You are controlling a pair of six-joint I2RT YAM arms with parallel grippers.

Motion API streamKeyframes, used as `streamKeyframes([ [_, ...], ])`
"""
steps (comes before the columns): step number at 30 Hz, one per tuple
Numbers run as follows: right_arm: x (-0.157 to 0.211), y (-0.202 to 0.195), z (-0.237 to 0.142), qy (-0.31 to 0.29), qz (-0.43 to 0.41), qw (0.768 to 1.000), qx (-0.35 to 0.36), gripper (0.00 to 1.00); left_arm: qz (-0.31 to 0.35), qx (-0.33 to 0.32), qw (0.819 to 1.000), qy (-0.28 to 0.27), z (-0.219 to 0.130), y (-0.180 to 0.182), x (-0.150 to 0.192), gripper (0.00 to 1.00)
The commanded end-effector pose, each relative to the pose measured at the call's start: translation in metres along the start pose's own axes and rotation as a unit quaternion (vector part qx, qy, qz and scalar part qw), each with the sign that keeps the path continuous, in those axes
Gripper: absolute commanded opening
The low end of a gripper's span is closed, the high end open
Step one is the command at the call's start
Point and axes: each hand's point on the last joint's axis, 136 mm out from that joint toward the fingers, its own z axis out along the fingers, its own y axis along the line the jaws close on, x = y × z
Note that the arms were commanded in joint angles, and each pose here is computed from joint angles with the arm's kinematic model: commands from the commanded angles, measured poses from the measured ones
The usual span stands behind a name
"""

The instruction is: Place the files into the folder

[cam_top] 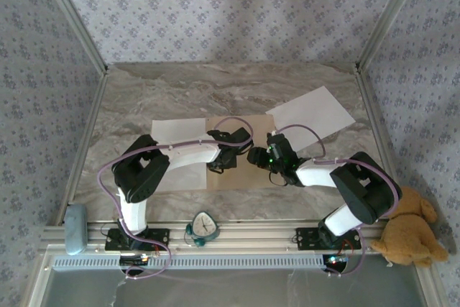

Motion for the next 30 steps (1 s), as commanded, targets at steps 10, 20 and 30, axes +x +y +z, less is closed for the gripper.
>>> streamKeyframes([
  [10,0.0170,-0.0155,-0.0014,0.023,0.003,0.999,0.028,0.47,0.009,-0.011,1.000,-0.004,-0.0018,0.0025,-0.0062,0.25],
  [20,0.0169,-0.0152,-0.0010,0.023,0.001,0.999,0.028,0.47,0.010,-0.010,1.000,-0.004,-0.0021,0.0013,-0.0093,0.20],
  [30,0.0176,-0.0146,-0.0008,0.024,0.000,0.999,0.026,0.48,0.011,-0.021,1.000,0.004,0.0039,0.0054,-0.0047,0.19],
])
